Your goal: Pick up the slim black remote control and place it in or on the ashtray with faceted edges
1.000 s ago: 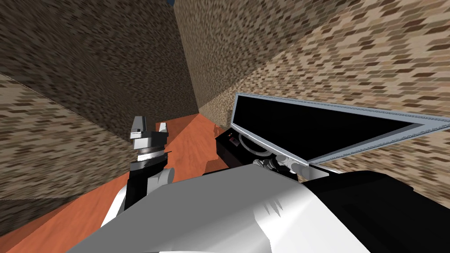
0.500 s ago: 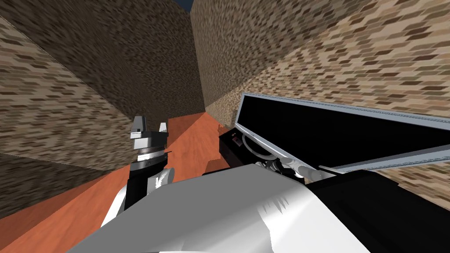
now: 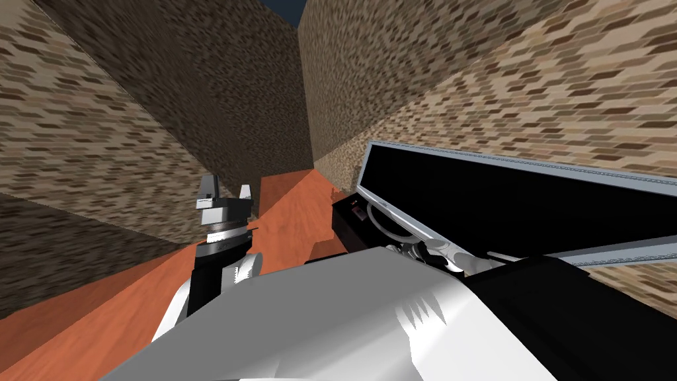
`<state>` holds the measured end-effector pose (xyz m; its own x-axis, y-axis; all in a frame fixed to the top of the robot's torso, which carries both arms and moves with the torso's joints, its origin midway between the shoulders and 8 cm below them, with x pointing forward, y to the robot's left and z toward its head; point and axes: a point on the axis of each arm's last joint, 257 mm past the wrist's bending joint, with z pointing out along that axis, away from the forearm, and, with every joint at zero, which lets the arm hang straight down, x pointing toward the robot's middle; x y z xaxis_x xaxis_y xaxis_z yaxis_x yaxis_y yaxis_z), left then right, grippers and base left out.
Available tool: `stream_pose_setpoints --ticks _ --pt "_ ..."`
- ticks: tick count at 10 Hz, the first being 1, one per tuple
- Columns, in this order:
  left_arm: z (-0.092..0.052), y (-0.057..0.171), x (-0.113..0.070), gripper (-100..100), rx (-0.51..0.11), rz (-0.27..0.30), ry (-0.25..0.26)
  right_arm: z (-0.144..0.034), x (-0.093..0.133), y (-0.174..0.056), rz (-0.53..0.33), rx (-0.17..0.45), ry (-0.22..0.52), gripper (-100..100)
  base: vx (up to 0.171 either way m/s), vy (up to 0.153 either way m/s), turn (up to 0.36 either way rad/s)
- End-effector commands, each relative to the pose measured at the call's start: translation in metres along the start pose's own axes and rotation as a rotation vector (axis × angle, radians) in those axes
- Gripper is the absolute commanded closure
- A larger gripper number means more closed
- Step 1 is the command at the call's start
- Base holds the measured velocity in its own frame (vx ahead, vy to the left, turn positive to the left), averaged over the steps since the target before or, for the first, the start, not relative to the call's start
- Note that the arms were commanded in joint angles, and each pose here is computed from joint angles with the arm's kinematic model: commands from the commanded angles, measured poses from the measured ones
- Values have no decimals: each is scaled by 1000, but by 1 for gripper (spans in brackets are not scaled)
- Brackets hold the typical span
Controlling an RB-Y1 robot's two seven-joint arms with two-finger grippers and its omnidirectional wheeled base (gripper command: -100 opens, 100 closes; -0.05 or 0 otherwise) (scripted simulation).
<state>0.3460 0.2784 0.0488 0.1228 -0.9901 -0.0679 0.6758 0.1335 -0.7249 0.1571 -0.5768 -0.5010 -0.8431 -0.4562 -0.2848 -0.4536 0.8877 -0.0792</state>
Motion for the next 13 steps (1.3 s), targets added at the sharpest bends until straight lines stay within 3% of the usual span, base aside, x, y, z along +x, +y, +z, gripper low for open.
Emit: stream_pose_setpoints --ticks 1,2,5,6,8,9,12,13 --pt "0 0 0 0 0 0 0 0 -2 0 26 2 -13 -100 -11 -3 -31" --pt "0 0 0 0 0 0 0 -10 15 1 15 15 12 -100 -68 -17 441" --pt "0 0 0 0 0 0 0 -10 6 0 75 18 -20 -100 -41 -8 40" --pt "0 0 0 0 0 0 0 -20 25 2 68 29 9 -100 -69 -2 304" --pt "0 0 0 0 0 0 0 -19 17 2 122 32 -18 -100 -62 -15 154" --pt "0 0 0 0 0 0 0 -29 37 6 108 40 18 -100 -80 2 332" --pt "0 0 0 0 0 0 0 -29 29 4 184 47 -15 -100 -41 -5 64" --pt "0 0 0 0 0 0 0 -40 49 9 179 55 25 -100 -61 0 374"
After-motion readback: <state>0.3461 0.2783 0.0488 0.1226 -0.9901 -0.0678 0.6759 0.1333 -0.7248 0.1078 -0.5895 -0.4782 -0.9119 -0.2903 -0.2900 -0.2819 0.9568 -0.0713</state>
